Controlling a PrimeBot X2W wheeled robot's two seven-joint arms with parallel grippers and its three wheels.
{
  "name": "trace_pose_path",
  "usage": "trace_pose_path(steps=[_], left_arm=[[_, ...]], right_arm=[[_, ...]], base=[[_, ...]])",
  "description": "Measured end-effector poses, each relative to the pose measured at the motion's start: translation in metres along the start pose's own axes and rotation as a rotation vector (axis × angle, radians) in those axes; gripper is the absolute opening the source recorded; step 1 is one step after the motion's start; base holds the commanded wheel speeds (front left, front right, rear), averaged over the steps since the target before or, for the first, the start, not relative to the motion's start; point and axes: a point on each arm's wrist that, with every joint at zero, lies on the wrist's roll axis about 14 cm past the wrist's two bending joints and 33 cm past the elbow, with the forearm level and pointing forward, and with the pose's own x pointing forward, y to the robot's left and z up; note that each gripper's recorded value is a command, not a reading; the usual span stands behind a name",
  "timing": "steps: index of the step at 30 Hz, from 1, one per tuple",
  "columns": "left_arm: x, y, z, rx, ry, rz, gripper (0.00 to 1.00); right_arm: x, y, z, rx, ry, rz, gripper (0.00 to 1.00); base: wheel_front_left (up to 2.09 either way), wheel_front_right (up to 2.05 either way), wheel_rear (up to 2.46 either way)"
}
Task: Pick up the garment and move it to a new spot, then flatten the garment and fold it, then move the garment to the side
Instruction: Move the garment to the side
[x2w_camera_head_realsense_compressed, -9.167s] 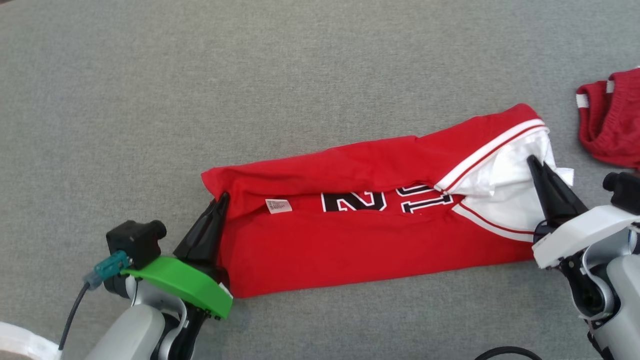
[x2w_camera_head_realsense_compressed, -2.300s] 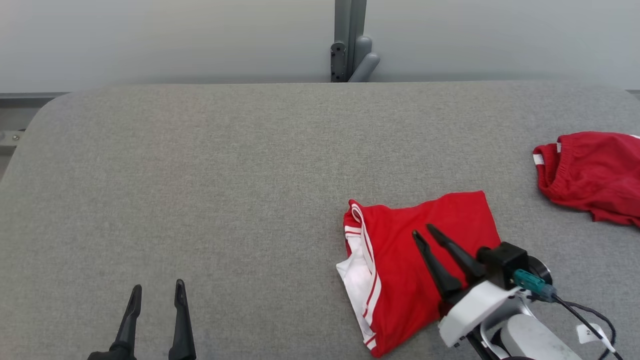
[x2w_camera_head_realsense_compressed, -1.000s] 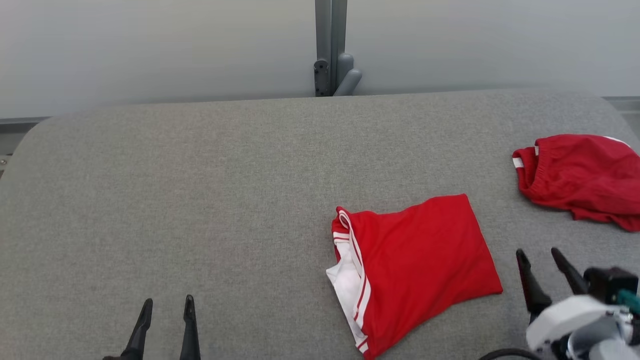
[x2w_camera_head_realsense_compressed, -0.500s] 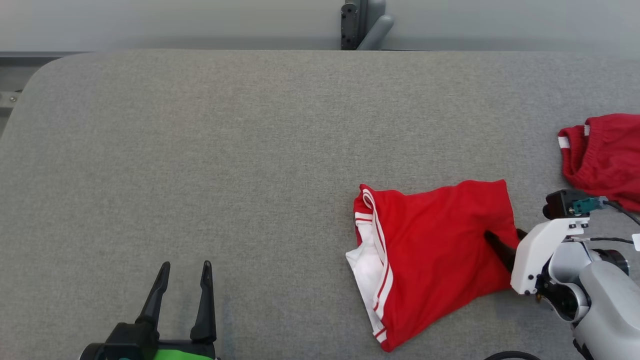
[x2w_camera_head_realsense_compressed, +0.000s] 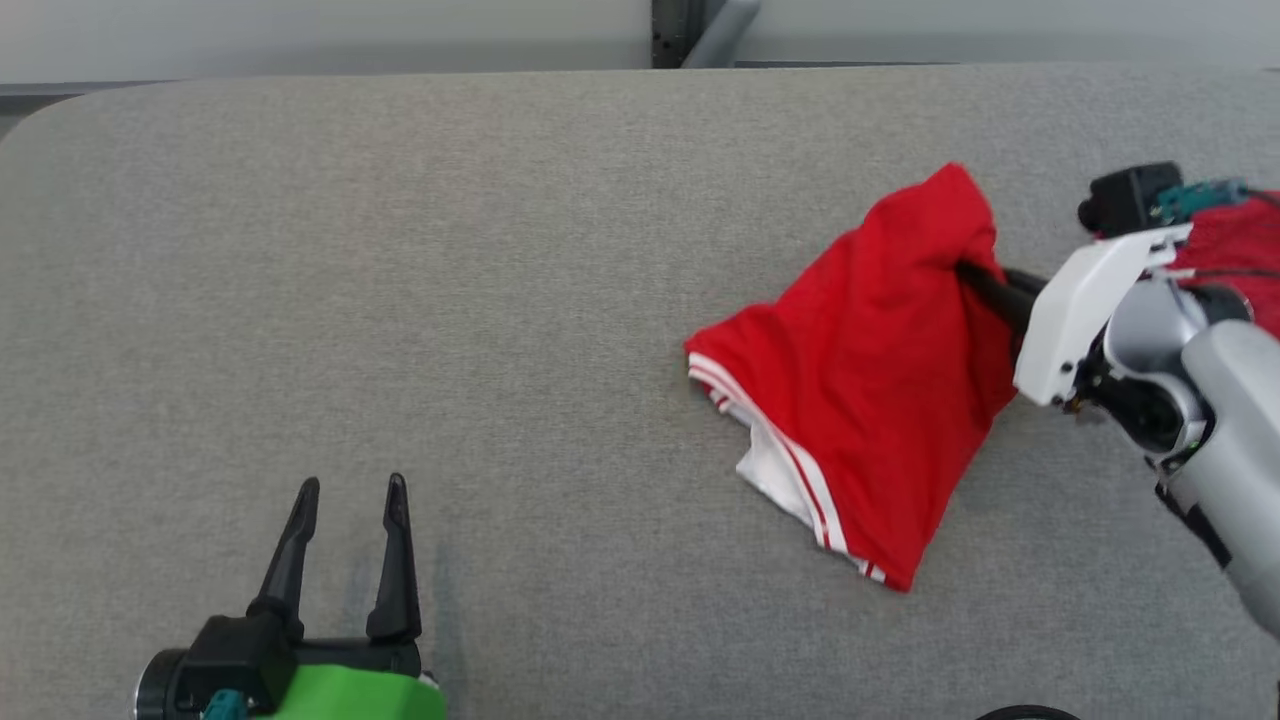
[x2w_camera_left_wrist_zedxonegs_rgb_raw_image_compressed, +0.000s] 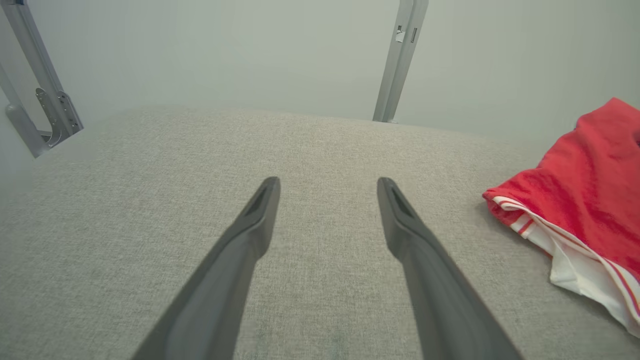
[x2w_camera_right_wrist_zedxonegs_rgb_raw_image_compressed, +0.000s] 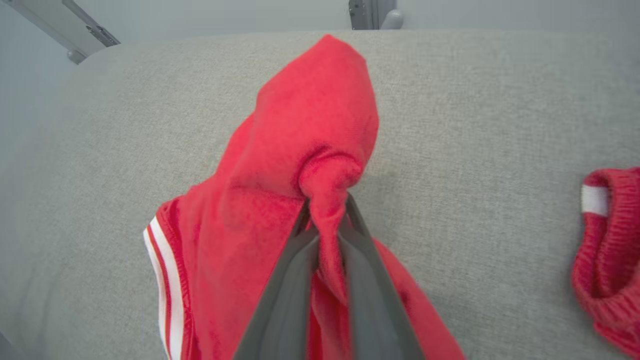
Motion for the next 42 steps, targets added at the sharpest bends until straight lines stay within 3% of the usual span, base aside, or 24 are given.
trace_pose_path(steps=[4,13,19,25,26,27,33,42], left_arm=[[0.022,-0.017,0.003,0.006,-0.018,-0.062,1.0],[0.056,-0.058,-0.026,0.032,0.037,-0.222,1.0],[0.064,-0.074,-0.047,0.03,0.086,-0.283,1.0],[0.062,-0.074,-0.056,0.032,0.112,-0.291,1.0],[0.061,-0.073,-0.056,0.033,0.115,-0.288,1.0],[0.06,-0.071,-0.057,0.034,0.117,-0.285,1.0],[0.053,-0.061,-0.055,0.046,0.122,-0.258,1.0],[0.029,-0.046,-0.046,0.026,0.123,-0.186,1.0]], right_arm=[[-0.015,-0.047,0.026,-0.002,-0.036,-0.112,0.0],[-0.07,-0.156,0.041,0.051,-0.115,-0.402,0.0],[-0.096,-0.198,0.05,0.075,-0.188,-0.525,0.0],[-0.107,-0.226,0.036,0.098,-0.166,-0.626,0.0],[-0.11,-0.231,0.033,0.087,-0.165,-0.65,0.43],[-0.111,-0.235,0.03,0.074,-0.16,-0.667,1.0],[-0.109,-0.243,0.008,0.034,-0.159,-0.731,1.0],[-0.121,-0.214,0.027,-0.153,-0.365,-0.695,1.0]], base=[[0.0,0.0,0.0],[0.0,0.0,0.0],[0.0,0.0,0.0],[0.0,0.0,0.0],[0.0,0.0,0.0],[0.0,0.0,0.0],[0.0,0.0,0.0],[0.0,0.0,0.0]])
